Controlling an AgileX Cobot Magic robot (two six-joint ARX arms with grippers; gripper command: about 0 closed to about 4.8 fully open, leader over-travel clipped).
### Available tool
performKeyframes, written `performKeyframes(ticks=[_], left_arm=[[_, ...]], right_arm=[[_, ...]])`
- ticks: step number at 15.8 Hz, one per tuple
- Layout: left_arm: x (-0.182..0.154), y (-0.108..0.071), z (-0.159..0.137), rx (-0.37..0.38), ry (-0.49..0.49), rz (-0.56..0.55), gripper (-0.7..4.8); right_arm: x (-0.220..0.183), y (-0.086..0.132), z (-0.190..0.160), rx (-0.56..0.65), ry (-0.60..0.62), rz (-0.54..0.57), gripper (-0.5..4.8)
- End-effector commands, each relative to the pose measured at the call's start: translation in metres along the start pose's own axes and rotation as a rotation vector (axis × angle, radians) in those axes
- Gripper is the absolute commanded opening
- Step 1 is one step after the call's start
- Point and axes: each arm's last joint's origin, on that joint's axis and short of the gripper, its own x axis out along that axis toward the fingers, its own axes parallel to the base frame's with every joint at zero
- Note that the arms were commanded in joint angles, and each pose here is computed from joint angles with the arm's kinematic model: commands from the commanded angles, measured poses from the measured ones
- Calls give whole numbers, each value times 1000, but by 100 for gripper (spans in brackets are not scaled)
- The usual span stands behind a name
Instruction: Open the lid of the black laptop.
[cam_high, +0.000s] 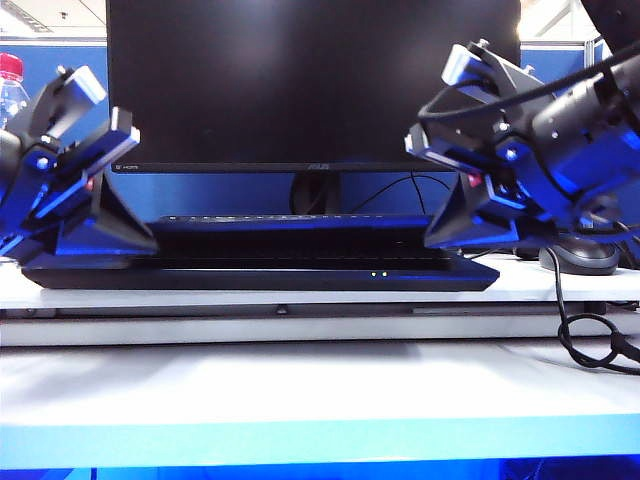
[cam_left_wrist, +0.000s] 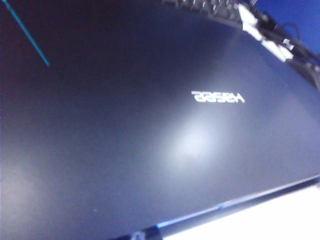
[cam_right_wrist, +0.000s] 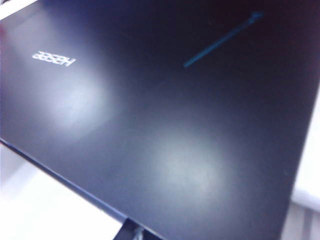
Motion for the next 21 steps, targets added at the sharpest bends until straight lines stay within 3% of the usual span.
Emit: performKeyframes(ticks=[1,10,21], left_arm=[[0,-3,11,19,-81,-22,24],[8,-13,42,84,-149,-41,24],[13,-23,79,160,-208,-11,24]], right_arm=[[0,5,22,-1,-125,9,-1],[1,5,32,4,-161,-1,-1],[3,-3,79,-72,-254,-54,-1]])
